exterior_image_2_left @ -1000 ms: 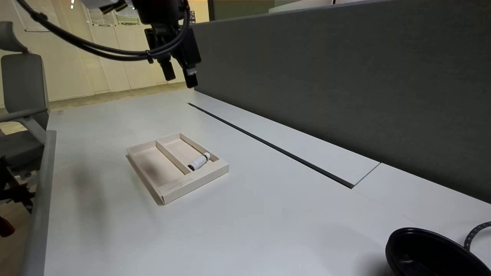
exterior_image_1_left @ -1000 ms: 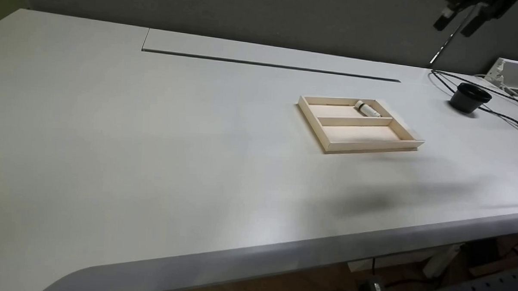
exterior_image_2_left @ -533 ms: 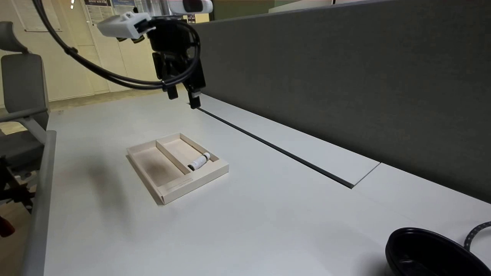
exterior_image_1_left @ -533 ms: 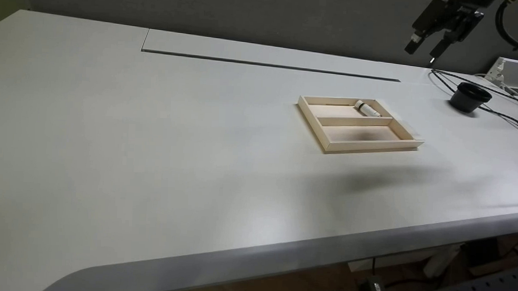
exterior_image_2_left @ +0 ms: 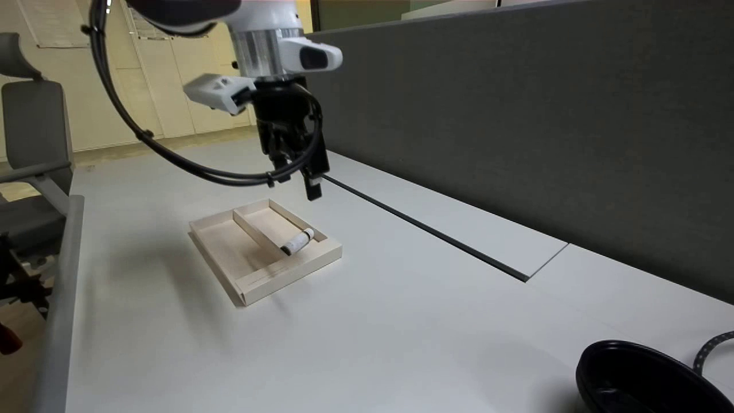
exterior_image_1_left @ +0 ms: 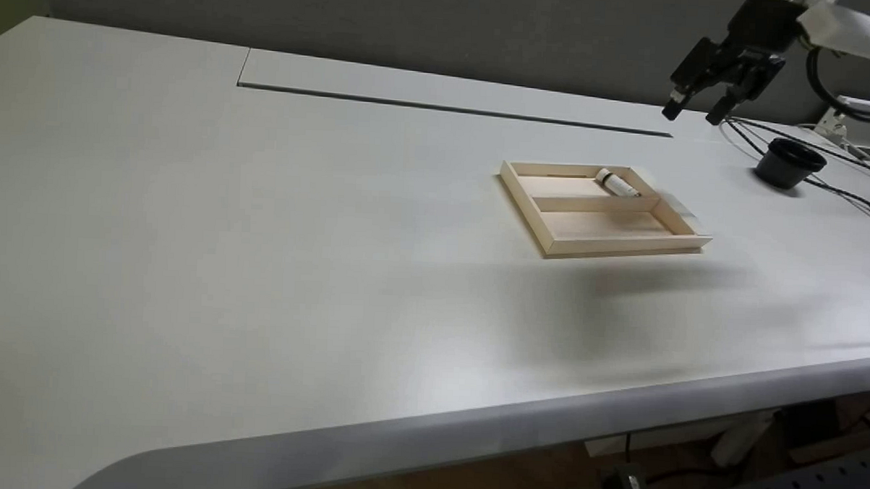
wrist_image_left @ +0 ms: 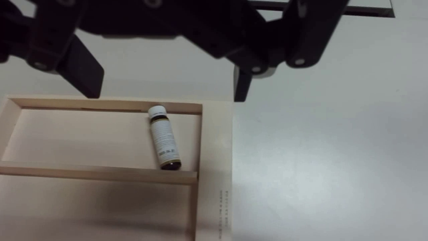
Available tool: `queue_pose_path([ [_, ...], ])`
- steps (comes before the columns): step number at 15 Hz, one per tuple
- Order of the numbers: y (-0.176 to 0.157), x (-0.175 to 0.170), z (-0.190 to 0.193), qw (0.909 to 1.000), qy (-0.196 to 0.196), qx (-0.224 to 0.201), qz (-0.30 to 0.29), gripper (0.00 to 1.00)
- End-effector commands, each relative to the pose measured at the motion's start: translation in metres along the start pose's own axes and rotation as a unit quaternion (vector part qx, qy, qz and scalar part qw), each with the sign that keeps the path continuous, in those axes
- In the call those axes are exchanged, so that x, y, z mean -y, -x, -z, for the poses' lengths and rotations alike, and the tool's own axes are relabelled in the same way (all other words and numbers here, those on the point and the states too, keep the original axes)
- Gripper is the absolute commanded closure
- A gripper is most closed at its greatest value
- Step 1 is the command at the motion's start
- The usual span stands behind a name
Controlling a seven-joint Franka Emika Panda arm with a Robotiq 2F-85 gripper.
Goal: Remove the bottle from the tray and place on the table
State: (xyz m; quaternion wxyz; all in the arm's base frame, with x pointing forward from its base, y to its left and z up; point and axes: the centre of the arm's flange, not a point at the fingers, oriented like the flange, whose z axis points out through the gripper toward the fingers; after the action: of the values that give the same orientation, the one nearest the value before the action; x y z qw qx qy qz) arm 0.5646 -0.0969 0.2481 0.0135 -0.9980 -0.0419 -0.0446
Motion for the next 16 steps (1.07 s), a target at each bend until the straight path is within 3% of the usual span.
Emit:
queue_pose_path([
  [1,-0.051,-0.037,-0.07,0.9973,0.035,-0.006,-0.065,0.0],
  [3,-0.088,-0.053,-0.151,0.9943,0.061,0.004,-0.087,0.0],
  [5,-0.054,0.012,-0.121,0.9988,0.04,0.027,0.009,0.0],
  [6,-0.052,0.058,-0.098,0.9972,0.036,0.028,0.058,0.0],
  [7,-0.04,0.079,-0.06,0.9957,0.041,0.012,0.082,0.0],
  [8,-0.039,0.083,-0.052,0.9958,0.04,0.003,0.082,0.0],
  [9,-0.061,0.079,-0.083,0.9963,0.036,0.007,0.078,0.0],
  [10,-0.059,0.083,-0.076,0.9962,0.034,0.006,0.08,0.0],
  [12,-0.038,0.095,-0.102,0.9947,0.031,0.008,0.098,0.0],
  [16,-0.021,0.101,-0.11,0.9939,0.032,0.005,0.106,0.0],
])
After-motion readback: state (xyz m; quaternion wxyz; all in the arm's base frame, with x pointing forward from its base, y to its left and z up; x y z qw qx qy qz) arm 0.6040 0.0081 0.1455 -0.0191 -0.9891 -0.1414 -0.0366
